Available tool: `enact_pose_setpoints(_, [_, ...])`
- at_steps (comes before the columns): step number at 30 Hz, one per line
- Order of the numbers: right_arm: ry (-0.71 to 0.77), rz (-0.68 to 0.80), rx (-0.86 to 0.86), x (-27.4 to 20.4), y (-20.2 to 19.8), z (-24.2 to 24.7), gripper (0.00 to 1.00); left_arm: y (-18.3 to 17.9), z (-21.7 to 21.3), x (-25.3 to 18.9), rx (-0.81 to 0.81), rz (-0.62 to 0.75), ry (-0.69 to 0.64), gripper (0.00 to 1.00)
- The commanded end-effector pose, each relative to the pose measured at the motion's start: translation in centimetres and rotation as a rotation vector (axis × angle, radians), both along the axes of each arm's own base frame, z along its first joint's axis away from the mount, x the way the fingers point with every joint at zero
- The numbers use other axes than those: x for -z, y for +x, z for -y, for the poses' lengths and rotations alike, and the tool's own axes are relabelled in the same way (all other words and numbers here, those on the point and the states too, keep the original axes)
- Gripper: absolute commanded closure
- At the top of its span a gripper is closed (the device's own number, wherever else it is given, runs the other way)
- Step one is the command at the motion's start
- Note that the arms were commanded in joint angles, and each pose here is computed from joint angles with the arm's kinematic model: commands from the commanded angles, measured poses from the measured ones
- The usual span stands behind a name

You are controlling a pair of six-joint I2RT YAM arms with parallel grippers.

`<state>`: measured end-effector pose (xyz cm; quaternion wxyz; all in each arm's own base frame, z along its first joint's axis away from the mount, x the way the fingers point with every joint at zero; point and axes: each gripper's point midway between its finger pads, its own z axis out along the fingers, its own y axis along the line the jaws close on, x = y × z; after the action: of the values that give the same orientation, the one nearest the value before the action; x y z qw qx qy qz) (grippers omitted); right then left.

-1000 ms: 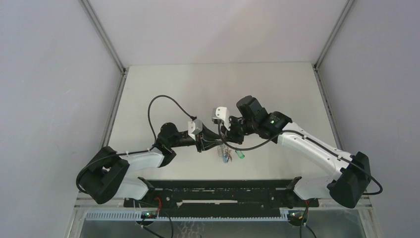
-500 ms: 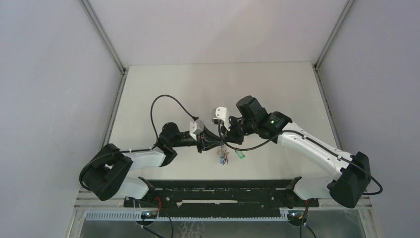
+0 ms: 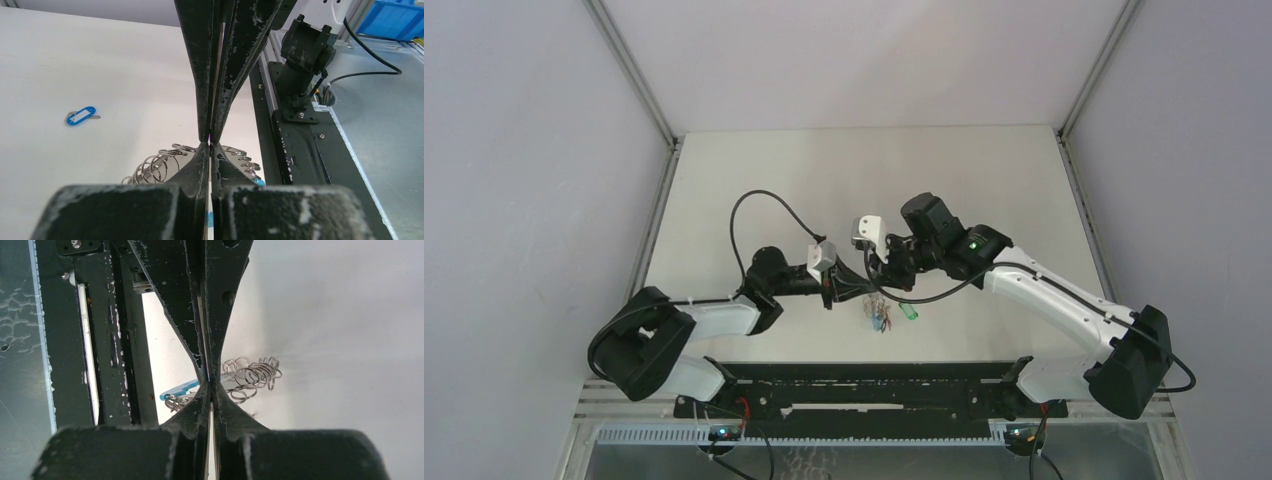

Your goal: Put the keys on the keyring

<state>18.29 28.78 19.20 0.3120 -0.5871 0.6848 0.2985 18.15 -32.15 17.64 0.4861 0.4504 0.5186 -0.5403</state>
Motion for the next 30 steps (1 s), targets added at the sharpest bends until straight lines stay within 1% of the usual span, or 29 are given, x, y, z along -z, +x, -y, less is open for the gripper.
enact_pose_setpoints(1, [0.139, 0.109, 0.006, -3.9, 1.0, -1.4, 1.0, 0.7, 0.5, -2.8, -0.01, 0.096, -0.043, 1.0])
enact_pose_setpoints(3, [0.173, 0.138, 0.035, -4.7, 1.2, -0.9, 0.91, 1.0, 0.2, -2.3, -0.037, 0.11, -0.007, 1.0])
enact_pose_setpoints(4, [0.193, 0.151, 0.052, -5.1, 1.2, -0.7, 0.83, 1.2, 0.0, -2.1, -0.054, 0.114, 0.015, 1.0])
enact_pose_setpoints(6, [0.233, 0.185, 0.086, -5.9, 1.3, 0.1, 0.7, 1.5, -0.5, -1.5, -0.084, 0.127, 0.072, 1.0])
enact_pose_setpoints(8, [0.266, 0.213, 0.133, -6.2, 1.4, 1.0, 0.62, 1.9, -1.0, -1.0, -0.113, 0.141, 0.127, 1.0])
enact_pose_setpoints(9, [0.284, 0.231, 0.154, -6.3, 1.6, 1.4, 0.6, 2.1, -1.3, -1.0, -0.128, 0.15, 0.146, 1.0])
enact_pose_setpoints(10, [0.297, 0.249, 0.18, -6.3, 1.8, 1.9, 0.54, 2.2, -1.5, -0.8, -0.139, 0.156, 0.167, 1.0])
enact_pose_setpoints(11, [0.315, 0.266, 0.199, -6.4, 1.9, 2.2, 0.52, 2.2, -1.8, -0.6, -0.148, 0.15, 0.19, 1.0])
enact_pose_setpoints(12, [0.332, 0.284, 0.221, -6.5, 2.1, 2.6, 0.47, 2.3, -1.9, -0.5, -0.157, 0.152, 0.205, 1.0])
enact_pose_setpoints(13, [0.349, 0.296, 0.241, -6.6, 2.2, 2.9, 0.46, 2.4, -2.1, -0.4, -0.163, 0.151, 0.222, 1.0])
enact_pose_setpoints(14, [0.376, 0.314, 0.253, -7.0, 2.2, 3.2, 0.41, 2.5, -2.3, -0.2, -0.167, 0.15, 0.241, 1.0])
enact_pose_setpoints(15, [0.382, 0.315, 0.265, -6.8, 2.2, 3.3, 0.32, 2.6, -2.4, -0.1, -0.173, 0.15, 0.26, 1.0])
enact_pose_setpoints(17, [0.413, 0.322, 0.278, -6.8, 2.0, 3.5, 0.26, 2.7, -2.7, 0.0, -0.182, 0.151, 0.287, 1.0])
enact_pose_setpoints(18, [0.421, 0.316, 0.289, -6.6, 2.0, 3.5, 0.13, 2.8, -2.8, 0.1, -0.185, 0.152, 0.3, 1.0])
enact_pose_setpoints(19, [0.429, 0.316, 0.297, -6.6, 2.1, 3.5, 0.04, 2.9, -2.9, 0.0, -0.189, 0.153, 0.308, 1.0])
enact_pose_setpoints(20, [0.429, 0.315, 0.294, -6.4, 2.1, 3.4, 0.01, 2.9, -2.9, 0.0, -0.187, 0.152, 0.318, 1.0])
enact_pose_setpoints(23, [0.387, 0.33, 0.231, -5.0, 1.9, 3.1, 0.0, 2.8, -3.1, -0.2, -0.185, 0.15, 0.341, 1.0])
enact_pose_setpoints(25, [0.376, 0.34, 0.175, -4.1, 1.7, 2.6, 0.03, 2.7, -3.2, -0.2, -0.181, 0.146, 0.36, 1.0])
enact_pose_setpoints(27, [0.382, 0.345, 0.118, -3.2, 1.5, 1.9, 0.06, 2.7, -3.3, -0.2, -0.177, 0.14, 0.382, 1.0])
enact_pose_setpoints(30, [0.374, 0.357, 0.04, -2.1, 1.3, 1.1, 0.16, 2.6, -3.7, 0.0, -0.179, 0.128, 0.434, 1.0])
